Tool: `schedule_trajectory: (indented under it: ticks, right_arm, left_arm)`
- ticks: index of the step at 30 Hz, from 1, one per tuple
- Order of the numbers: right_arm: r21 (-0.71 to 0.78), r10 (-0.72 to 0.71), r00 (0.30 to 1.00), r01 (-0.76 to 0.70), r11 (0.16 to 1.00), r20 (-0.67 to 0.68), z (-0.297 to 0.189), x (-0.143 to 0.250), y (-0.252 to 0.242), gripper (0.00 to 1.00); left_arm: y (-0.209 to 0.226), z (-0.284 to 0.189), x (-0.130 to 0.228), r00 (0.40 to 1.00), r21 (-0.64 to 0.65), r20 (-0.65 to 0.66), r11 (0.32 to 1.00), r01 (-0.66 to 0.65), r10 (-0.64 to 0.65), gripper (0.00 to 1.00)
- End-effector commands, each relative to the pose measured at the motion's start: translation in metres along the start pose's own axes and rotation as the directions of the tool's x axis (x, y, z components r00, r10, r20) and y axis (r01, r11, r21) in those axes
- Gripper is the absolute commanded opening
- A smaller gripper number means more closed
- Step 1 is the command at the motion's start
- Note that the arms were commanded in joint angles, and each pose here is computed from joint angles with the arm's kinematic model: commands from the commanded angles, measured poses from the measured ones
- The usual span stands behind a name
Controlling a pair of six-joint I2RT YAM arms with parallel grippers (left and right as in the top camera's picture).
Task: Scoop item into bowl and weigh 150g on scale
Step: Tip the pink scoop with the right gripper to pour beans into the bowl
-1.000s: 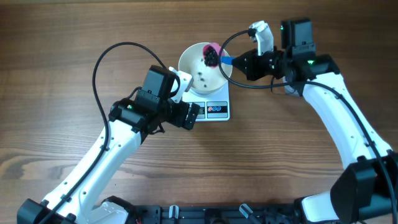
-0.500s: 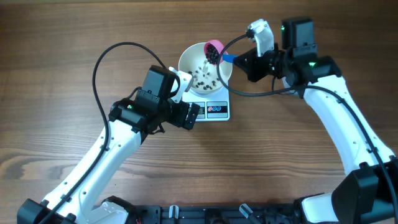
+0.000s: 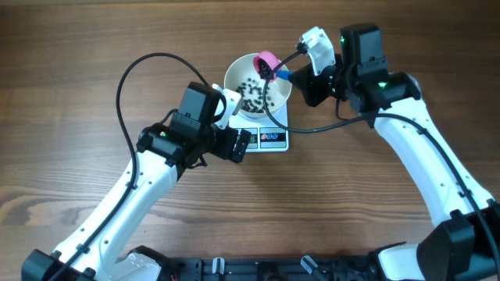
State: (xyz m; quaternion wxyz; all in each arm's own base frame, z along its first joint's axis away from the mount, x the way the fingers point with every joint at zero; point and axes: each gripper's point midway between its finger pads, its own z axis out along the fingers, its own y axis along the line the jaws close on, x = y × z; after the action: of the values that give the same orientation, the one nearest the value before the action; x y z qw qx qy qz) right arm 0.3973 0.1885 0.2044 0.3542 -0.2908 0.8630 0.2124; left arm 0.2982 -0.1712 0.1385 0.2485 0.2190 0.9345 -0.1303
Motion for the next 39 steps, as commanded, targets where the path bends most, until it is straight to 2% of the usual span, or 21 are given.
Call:
schedule_trajectory:
  ticks: [1,9,17,23,31,39]
  right_arm:
    - [0.024,-0.087,0.995,0.086,0.996,0.045,-0.018,-0.012,0.006,0.04]
    - [0.074,-0.18,0.982,0.176,0.982,0.049,-0.027,-0.016,0.002,0.04]
    - [0.089,-0.266,0.964,0.263,0.961,0.018,-0.024,-0.013,0.006,0.04]
    - [0.159,-0.328,0.944,0.329,0.931,-0.034,-0.018,-0.013,0.011,0.04]
    - [0.21,-0.333,0.941,0.338,0.918,-0.06,-0.017,-0.013,0.008,0.04]
    - [0.137,-0.292,0.956,0.292,0.947,-0.019,-0.015,-0.014,0.022,0.04]
  left_arm:
    - [-0.002,-0.006,-0.008,1.0,0.01,0.025,1.0,-0.011,0.011,1.0]
    - [-0.002,-0.006,-0.008,1.0,0.01,0.025,1.0,-0.011,0.011,1.0]
    - [-0.002,-0.006,-0.008,1.0,0.01,0.025,1.0,-0.011,0.011,1.0]
    - [-0.002,-0.006,-0.008,1.0,0.01,0.025,1.0,-0.011,0.011,1.0]
    - [-0.002,-0.006,-0.008,1.0,0.01,0.025,1.0,-0.011,0.011,1.0]
    - [-0.002,-0.006,-0.008,1.0,0.01,0.025,1.0,-0.011,0.011,1.0]
